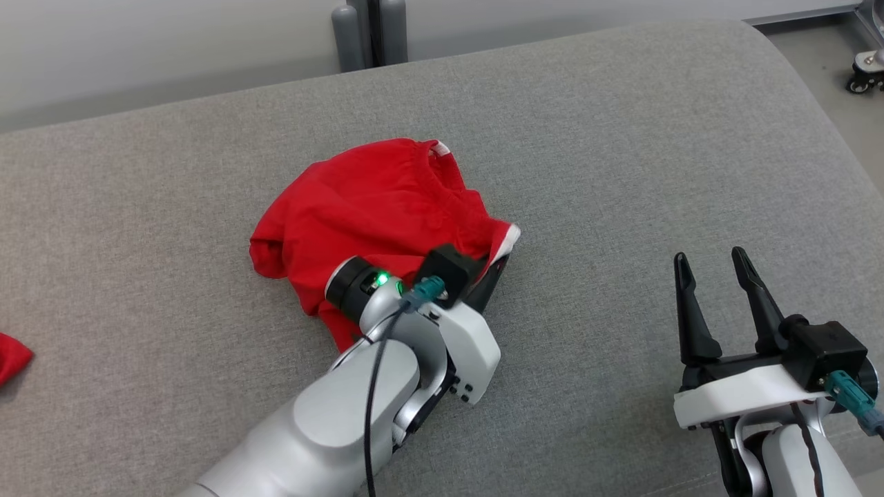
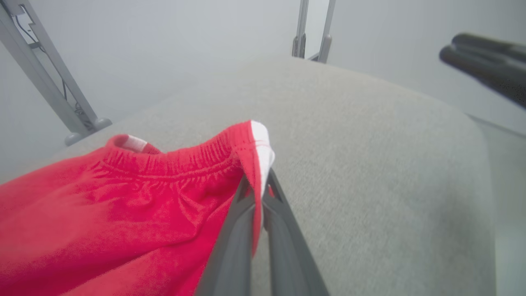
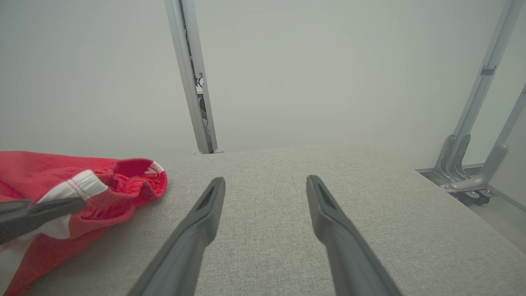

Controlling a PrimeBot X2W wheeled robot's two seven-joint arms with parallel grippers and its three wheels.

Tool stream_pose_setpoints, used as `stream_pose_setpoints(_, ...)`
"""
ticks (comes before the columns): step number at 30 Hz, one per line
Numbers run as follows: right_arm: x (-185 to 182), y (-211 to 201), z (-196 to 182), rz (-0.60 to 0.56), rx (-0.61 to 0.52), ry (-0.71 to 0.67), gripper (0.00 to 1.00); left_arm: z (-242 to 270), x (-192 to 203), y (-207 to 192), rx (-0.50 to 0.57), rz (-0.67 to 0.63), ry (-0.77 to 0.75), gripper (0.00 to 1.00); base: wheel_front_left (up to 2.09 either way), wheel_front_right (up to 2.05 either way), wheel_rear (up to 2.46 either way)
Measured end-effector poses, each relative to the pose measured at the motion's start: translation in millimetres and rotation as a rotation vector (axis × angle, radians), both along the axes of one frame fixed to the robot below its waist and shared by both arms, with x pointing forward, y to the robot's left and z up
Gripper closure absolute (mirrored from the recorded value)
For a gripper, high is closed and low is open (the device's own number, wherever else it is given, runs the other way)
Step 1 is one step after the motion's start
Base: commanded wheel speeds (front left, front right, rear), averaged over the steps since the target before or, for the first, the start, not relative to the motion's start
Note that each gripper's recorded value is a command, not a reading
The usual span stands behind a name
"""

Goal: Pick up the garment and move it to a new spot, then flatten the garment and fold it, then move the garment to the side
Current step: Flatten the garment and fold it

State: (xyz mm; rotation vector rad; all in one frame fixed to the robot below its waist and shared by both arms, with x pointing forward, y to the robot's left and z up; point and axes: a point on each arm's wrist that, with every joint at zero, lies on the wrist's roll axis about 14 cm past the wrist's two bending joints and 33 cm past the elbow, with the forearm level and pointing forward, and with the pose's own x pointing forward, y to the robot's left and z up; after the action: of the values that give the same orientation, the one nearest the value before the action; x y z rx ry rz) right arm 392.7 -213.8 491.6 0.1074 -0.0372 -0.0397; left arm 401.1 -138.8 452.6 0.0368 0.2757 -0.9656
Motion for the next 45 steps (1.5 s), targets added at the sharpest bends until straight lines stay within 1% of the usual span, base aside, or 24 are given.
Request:
stream_pose_setpoints(4, -5, 1, 4, 0.001, 0.003, -0.011, 0.0, 61, 14, -8, -0.265, 0.061, 0.013, 1.0, 0.0, 0.0, 0.0)
stream_pose_setpoints(5, -9, 2, 5, 0.004, 0.006, -0.013, 0.0, 94, 17, -11, -0.391, 0.069, 0.025, 1.0, 0.0, 0.0, 0.0)
stream_pose_setpoints(8, -13, 4, 11, 0.006, 0.009, -0.029, 0.0, 147, 20, -12, -0.584, 0.071, 0.059, 1.0, 0.0, 0.0, 0.0)
stream_pose_setpoints(10, -17, 4, 10, 0.005, 0.012, -0.028, 0.0, 184, 25, -6, -0.724, 0.083, 0.091, 1.0, 0.0, 0.0, 0.0)
stream_pose_setpoints(12, -19, 3, 13, 0.004, 0.012, -0.035, 0.0, 228, 31, 9, -0.896, 0.095, 0.112, 1.0, 0.0, 0.0, 0.0)
stream_pose_setpoints(14, -18, 4, 14, 0.007, 0.012, -0.039, 0.0, 253, 34, 24, -1.007, 0.096, 0.122, 1.0, 0.0, 0.0, 0.0)
stream_pose_setpoints(15, -18, 6, 14, 0.013, 0.011, -0.04, 0.0, 261, 38, 32, -1.045, 0.112, 0.127, 1.0, 0.0, 0.0, 0.0)
stream_pose_setpoints(17, -16, 10, 14, 0.023, 0.008, -0.04, 0.0, 264, 44, 42, -1.066, 0.148, 0.124, 1.0, 0.0, 0.0, 0.0)
stream_pose_setpoints(20, -13, 13, 13, 0.035, 0.01, -0.037, 0.0, 227, 53, 49, -1.013, 0.242, 0.184, 1.0, 0.0, 0.0, 0.0)
stream_pose_setpoints(21, -13, 13, 13, 0.035, 0.01, -0.037, 0.0, 227, 53, 49, -1.013, 0.242, 0.184, 1.0, 0.0, 0.0, 0.0)
stream_pose_setpoints(22, -12, 14, 13, 0.038, 0.01, -0.037, 0.0, 211, 56, 53, -1.0, 0.279, 0.218, 1.0, 0.0, 0.0, 0.0)
stream_pose_setpoints(25, -8, 18, 10, 0.048, 0.012, -0.032, 0.0, 156, 70, 79, -0.957, 0.441, 0.307, 1.0, 0.0, 0.0, 0.0)
stream_pose_setpoints(28, -3, 20, 7, 0.055, 0.014, -0.024, 0.0, 98, 77, 114, -0.908, 0.615, 0.382, 1.0, 0.0, 0.0, 0.0)
stream_pose_setpoints(29, -1, 23, 5, 0.063, 0.016, -0.018, 0.0, 71, 79, 141, -0.894, 0.722, 0.404, 1.0, 0.0, 0.0, 0.0)
stream_pose_setpoints(30, 1, 23, 4, 0.065, 0.017, -0.016, 0.0, 59, 79, 153, -0.889, 0.77, 0.418, 1.0, 0.0, 0.0, 0.0)
stream_pose_setpoints(31, 1, 23, 4, 0.065, 0.017, -0.016, 0.0, 59, 79, 153, -0.889, 0.77, 0.418, 1.0, 0.0, 0.0, 0.0)
stream_pose_setpoints(35, 4, 29, 2, 0.081, 0.021, -0.013, 0.0, 16, 68, 190, -0.861, 0.916, 0.472, 1.0, 0.0, 0.0, 0.0)
stream_pose_setpoints(40, 7, 38, 0, 0.108, 0.03, -0.008, 0.0, -12, 57, 221, -0.845, 1.03, 0.499, 1.0, 0.0, 0.0, 0.0)
stream_pose_setpoints(41, 7, 41, -1, 0.114, 0.031, -0.006, 0.0, -17, 55, 227, -0.835, 1.051, 0.499, 0.89, 0.0, 0.0, 0.0)
stream_pose_setpoints(43, 8, 46, -3, 0.131, 0.036, -0.001, 0.0, -24, 52, 235, -0.816, 1.075, 0.494, 0.54, 0.0, 0.0, 0.0)
stream_pose_setpoints(44, 8, 50, -4, 0.142, 0.041, 0.003, 0.0, -25, 51, 237, -0.802, 1.079, 0.485, 0.24, 0.0, 0.0, 0.0)
stream_pose_setpoints(45, 7, 54, -6, 0.152, 0.045, 0.007, 0.0, -26, 50, 239, -0.79, 1.08, 0.475, 0.0, 0.0, 0.0, 0.0)
